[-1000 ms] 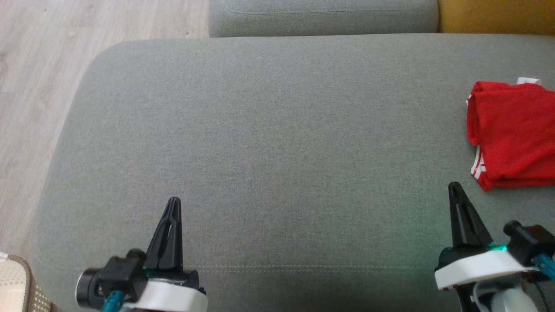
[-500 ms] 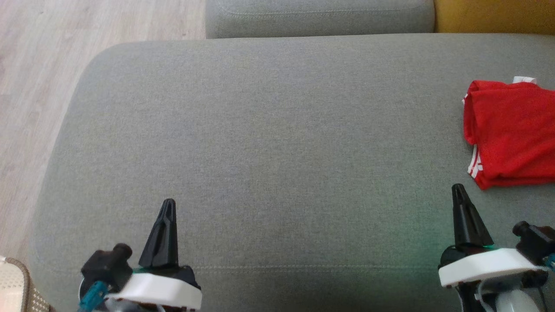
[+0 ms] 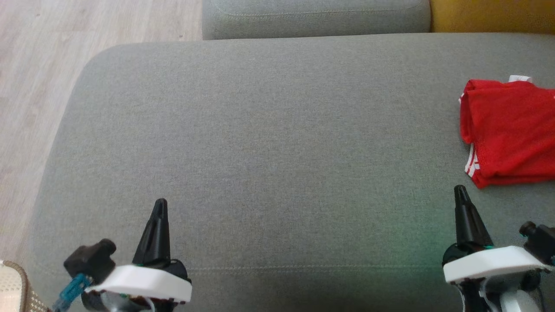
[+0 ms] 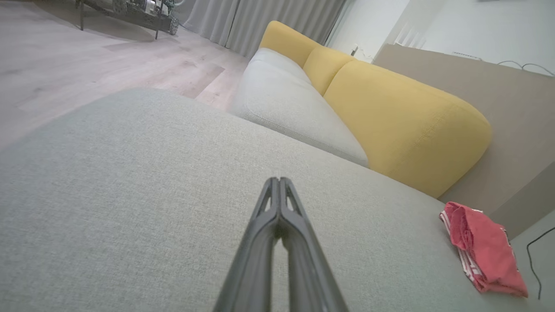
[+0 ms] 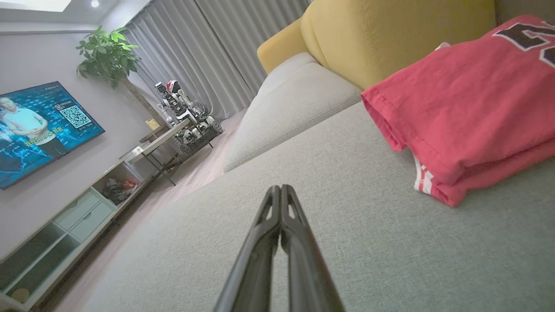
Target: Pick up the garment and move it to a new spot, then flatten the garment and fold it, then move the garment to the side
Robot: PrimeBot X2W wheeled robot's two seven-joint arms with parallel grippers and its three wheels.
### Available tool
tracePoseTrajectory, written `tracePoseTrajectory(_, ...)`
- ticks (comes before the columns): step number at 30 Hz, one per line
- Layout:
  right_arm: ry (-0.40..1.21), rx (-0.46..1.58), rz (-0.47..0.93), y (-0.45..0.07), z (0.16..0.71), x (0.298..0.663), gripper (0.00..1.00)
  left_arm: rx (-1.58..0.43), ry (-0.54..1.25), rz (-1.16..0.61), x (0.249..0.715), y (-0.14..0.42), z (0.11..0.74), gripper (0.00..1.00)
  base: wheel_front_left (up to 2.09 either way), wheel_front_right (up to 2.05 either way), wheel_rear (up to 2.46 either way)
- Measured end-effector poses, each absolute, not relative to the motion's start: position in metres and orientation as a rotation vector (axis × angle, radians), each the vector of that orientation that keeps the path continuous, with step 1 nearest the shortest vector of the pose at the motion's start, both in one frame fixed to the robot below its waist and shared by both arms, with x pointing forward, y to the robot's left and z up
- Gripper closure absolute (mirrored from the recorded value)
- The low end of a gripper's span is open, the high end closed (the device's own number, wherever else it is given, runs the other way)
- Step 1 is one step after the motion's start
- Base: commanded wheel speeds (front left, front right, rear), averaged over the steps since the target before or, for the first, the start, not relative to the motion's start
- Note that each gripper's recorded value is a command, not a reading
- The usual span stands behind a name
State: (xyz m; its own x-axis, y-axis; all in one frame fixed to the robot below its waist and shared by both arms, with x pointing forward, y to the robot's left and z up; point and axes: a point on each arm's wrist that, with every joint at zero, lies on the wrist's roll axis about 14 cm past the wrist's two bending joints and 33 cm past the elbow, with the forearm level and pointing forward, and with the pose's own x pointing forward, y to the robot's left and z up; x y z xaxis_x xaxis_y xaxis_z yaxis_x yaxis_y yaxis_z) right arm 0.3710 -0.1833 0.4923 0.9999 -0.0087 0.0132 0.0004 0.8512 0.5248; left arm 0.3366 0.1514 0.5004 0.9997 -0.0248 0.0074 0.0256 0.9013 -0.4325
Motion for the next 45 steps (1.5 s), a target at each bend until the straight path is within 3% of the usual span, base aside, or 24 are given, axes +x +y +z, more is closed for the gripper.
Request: tracePoseTrajectory(45,0.055,1.047,-0.084,-0.196,0.476,0.369,1.0,-0.985,0.116,0.042,0.351,0.169,0.475,1.0,0.0,0.0,0.0)
